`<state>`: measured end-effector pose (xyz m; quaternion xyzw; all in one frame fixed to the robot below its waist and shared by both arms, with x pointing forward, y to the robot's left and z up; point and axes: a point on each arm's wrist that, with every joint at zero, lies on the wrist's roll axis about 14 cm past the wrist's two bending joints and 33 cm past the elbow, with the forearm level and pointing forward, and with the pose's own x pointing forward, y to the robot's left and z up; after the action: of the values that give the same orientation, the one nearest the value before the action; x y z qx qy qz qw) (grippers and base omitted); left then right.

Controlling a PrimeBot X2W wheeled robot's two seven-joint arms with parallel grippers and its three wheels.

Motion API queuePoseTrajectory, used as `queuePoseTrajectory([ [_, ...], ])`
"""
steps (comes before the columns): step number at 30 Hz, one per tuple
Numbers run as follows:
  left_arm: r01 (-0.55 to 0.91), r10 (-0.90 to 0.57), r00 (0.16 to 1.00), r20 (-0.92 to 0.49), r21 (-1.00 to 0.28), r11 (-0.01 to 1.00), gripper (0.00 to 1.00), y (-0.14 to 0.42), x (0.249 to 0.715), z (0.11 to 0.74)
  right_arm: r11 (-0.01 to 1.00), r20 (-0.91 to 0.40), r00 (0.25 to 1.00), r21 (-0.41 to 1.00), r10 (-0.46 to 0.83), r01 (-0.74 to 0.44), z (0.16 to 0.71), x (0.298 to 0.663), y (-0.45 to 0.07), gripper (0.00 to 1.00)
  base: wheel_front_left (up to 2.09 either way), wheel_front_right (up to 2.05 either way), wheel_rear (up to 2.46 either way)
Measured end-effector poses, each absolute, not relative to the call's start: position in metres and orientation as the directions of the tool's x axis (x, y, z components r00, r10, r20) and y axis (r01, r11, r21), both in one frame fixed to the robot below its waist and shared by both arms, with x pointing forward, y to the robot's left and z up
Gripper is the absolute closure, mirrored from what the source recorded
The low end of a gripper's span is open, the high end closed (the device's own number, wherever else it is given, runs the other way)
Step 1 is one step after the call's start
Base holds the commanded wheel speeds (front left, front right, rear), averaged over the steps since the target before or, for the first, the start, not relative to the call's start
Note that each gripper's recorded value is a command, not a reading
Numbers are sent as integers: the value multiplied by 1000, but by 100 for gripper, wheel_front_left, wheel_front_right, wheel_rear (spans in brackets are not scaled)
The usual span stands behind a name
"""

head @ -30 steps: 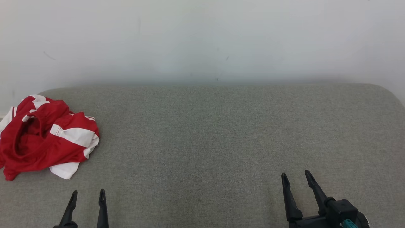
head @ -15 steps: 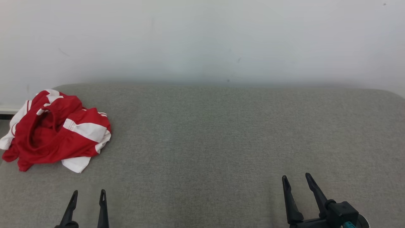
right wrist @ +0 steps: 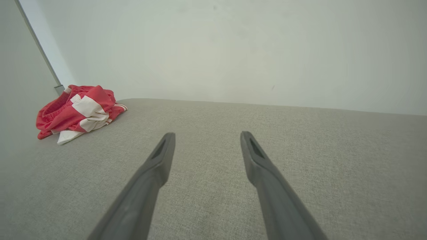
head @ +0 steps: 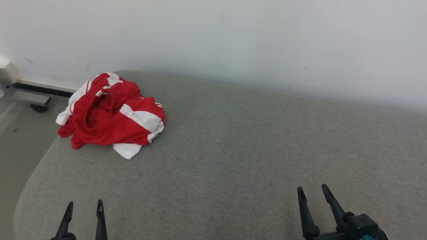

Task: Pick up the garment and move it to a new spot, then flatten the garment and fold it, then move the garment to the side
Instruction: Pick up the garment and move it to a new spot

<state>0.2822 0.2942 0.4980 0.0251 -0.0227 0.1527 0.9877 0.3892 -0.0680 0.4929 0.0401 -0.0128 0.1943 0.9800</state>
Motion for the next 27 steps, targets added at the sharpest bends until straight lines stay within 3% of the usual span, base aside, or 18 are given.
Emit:
queuePoseTrajectory([
  [17,-552,551,834,44,52,832,0,351,202,495,800,28,803,76,595,-596,489,391,19,0,0,0,0],
  [27,-577,576,816,41,55,815,0,357,197,495,790,21,793,82,609,-608,486,391,25,0,0,0,0],
])
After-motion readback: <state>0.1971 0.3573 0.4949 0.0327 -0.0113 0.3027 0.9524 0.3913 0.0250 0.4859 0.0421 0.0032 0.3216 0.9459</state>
